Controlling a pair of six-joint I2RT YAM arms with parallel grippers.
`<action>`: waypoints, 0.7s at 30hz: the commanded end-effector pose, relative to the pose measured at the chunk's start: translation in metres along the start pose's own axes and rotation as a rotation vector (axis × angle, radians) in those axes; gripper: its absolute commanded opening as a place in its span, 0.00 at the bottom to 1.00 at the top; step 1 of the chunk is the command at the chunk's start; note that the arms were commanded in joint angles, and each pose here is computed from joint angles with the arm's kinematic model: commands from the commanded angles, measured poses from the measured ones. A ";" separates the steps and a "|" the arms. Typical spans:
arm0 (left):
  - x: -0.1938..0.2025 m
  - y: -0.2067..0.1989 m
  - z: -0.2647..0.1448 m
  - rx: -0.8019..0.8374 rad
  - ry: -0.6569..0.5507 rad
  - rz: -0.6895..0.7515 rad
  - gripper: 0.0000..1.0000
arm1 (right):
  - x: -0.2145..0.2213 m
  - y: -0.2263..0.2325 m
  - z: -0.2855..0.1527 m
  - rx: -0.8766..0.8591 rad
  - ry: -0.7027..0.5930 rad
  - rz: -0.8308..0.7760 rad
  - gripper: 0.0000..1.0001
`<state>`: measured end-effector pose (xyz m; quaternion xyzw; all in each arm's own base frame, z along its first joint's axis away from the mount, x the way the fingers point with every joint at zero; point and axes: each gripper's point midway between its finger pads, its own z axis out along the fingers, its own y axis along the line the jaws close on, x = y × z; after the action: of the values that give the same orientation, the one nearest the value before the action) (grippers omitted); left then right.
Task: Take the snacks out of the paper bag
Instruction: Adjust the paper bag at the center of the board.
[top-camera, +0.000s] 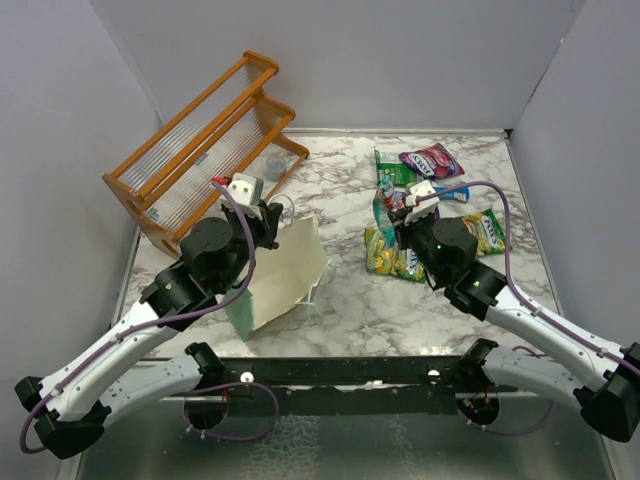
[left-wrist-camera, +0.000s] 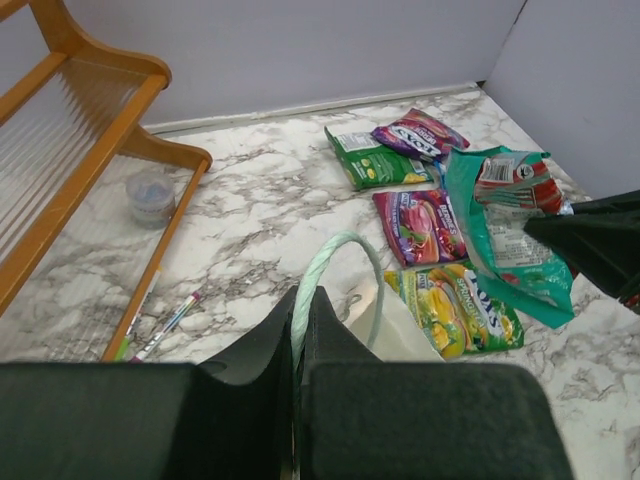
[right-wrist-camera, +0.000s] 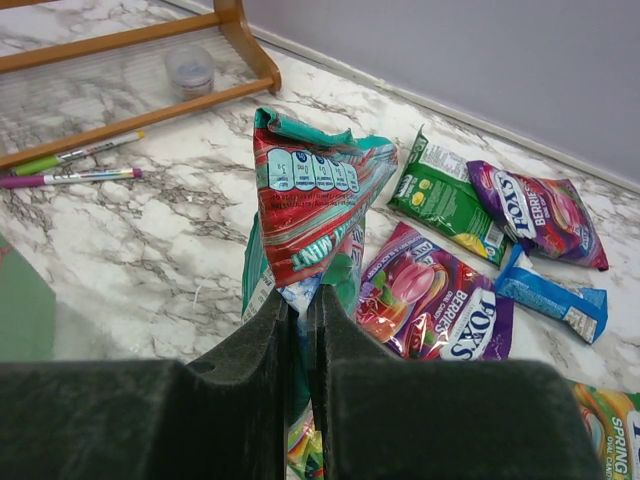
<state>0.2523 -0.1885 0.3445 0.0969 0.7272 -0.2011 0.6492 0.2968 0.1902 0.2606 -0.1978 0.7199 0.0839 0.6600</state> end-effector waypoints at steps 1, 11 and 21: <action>0.011 0.018 -0.017 -0.039 0.005 0.041 0.00 | -0.018 0.001 0.002 -0.013 -0.072 0.018 0.01; 0.051 0.079 -0.036 -0.387 0.086 -0.052 0.10 | -0.018 0.008 0.005 -0.044 -0.064 0.027 0.02; -0.021 0.075 -0.056 -0.364 -0.019 -0.106 0.62 | -0.003 0.009 0.011 -0.037 -0.013 -0.015 0.02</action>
<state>0.2408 -0.1103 0.3055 -0.0282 0.7787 -0.0815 0.6215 0.2974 0.1987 0.2529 -0.2127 0.7226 0.0934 0.6510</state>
